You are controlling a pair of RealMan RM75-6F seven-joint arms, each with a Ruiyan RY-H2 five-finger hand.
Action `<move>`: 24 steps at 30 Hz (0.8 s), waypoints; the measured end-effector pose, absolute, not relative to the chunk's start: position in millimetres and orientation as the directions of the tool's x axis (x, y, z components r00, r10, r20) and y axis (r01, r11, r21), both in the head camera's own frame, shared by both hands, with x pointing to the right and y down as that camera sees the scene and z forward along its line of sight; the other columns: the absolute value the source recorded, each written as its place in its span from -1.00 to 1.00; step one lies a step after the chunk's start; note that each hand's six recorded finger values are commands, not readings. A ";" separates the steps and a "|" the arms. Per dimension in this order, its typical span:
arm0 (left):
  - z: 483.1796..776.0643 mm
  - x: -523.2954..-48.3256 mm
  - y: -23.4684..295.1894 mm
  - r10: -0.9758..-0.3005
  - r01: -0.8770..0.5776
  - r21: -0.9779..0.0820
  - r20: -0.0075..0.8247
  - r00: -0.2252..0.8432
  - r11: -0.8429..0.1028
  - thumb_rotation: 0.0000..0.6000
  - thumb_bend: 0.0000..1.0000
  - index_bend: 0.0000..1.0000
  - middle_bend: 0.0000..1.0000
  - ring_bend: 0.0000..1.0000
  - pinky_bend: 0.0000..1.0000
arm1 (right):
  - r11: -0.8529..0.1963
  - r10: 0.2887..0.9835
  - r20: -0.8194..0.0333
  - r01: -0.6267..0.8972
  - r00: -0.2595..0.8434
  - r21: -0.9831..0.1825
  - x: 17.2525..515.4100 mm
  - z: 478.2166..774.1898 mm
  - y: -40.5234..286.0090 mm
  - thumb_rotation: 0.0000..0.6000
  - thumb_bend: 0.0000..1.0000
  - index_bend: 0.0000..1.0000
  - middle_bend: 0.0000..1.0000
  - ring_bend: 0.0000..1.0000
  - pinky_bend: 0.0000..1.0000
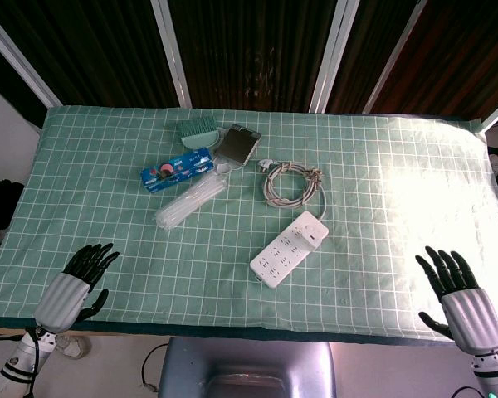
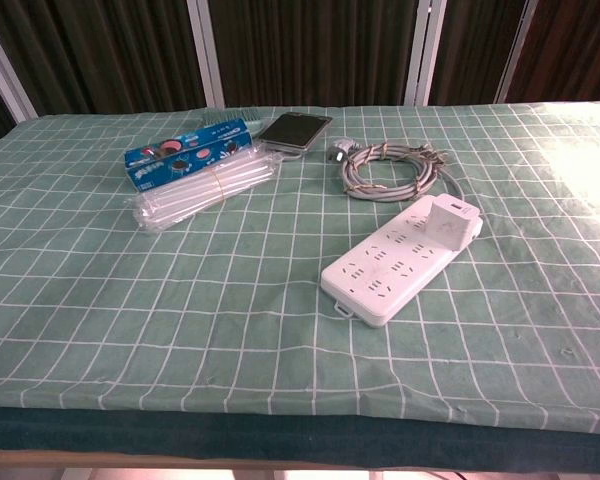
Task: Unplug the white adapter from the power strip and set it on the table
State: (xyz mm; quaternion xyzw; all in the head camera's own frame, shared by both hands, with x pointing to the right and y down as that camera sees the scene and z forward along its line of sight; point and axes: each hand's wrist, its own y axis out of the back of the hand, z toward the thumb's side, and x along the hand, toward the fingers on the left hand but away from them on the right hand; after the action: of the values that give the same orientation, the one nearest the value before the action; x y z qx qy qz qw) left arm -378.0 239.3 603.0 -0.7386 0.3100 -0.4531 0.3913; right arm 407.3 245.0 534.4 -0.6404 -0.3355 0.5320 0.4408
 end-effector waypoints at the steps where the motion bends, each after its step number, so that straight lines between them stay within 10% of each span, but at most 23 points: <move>1: 603.1 -376.6 240.0 -0.809 -0.106 -0.857 0.426 0.404 -0.504 1.00 0.00 -1.00 -1.00 -1.00 -0.81 | -0.388 0.897 -0.388 -0.040 0.213 -0.921 406.6 535.1 245.0 1.00 -0.72 -1.00 -1.00 -1.00 -1.00; 17: 627.9 -250.3 253.0 -0.553 -0.177 -0.734 0.307 0.774 -0.655 1.00 0.44 -1.00 -1.00 -1.00 -0.83 | -0.419 0.847 -0.418 -0.072 0.328 -0.905 372.4 576.8 212.1 1.00 -0.72 -1.00 -1.00 -1.00 -1.00; 24: 670.2 -182.6 247.2 -0.475 -0.128 -0.660 0.379 0.794 -0.741 0.50 0.44 -1.00 -1.00 -1.00 -0.87 | -0.446 0.756 -0.467 -0.161 0.459 -0.880 328.2 615.8 177.5 1.00 -0.72 -1.00 -1.00 -1.00 -1.00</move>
State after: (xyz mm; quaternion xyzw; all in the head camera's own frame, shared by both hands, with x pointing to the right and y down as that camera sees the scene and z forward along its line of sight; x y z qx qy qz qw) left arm -182.6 247.2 670.2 -0.8922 0.1690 -0.2727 0.3180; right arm 328.2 177.5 615.8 -0.7049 -0.2110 0.4756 0.4821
